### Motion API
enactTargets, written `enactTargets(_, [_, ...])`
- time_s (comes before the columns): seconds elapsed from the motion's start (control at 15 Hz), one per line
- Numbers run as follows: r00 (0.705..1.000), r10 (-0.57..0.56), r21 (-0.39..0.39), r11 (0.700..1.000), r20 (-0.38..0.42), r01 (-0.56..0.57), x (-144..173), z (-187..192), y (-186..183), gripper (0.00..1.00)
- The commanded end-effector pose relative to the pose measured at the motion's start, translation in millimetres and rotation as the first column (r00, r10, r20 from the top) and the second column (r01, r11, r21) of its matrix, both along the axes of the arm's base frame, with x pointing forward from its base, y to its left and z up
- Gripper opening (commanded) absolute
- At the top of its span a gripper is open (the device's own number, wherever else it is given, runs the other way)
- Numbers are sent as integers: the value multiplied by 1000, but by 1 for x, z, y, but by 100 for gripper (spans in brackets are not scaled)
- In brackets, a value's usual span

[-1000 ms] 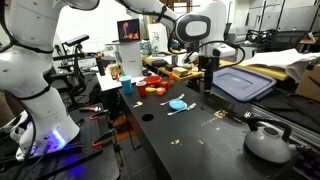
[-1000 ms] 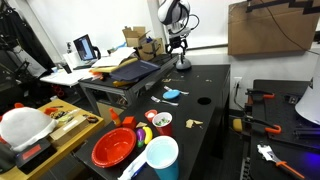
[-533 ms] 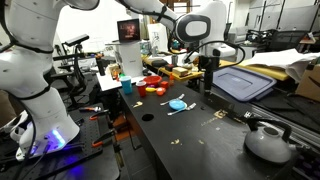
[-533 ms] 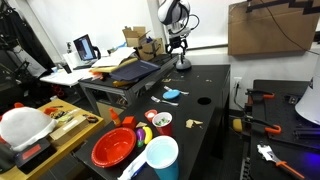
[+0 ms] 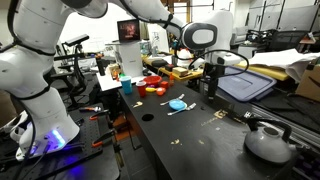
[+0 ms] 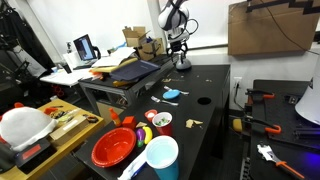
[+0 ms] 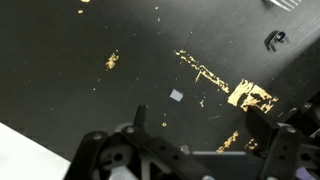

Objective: Move the kettle to the left side of the table

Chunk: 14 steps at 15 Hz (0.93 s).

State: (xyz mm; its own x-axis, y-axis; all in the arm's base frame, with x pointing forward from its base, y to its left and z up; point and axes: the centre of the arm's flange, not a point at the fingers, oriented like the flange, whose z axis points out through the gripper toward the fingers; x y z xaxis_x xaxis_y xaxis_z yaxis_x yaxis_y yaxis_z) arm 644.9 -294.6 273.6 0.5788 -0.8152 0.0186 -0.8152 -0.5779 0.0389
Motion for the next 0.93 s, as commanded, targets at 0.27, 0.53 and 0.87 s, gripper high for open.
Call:
enactTargets(0.27, [979,-205,-21,979,-13,205,51,-5,-79,100])
enactTargets(0.53, [971,-238,-52,970,15,239,70,-9,-111,100])
enactTargets(0.87, [961,-273,-76,958,38,275,86,-24,-145,100])
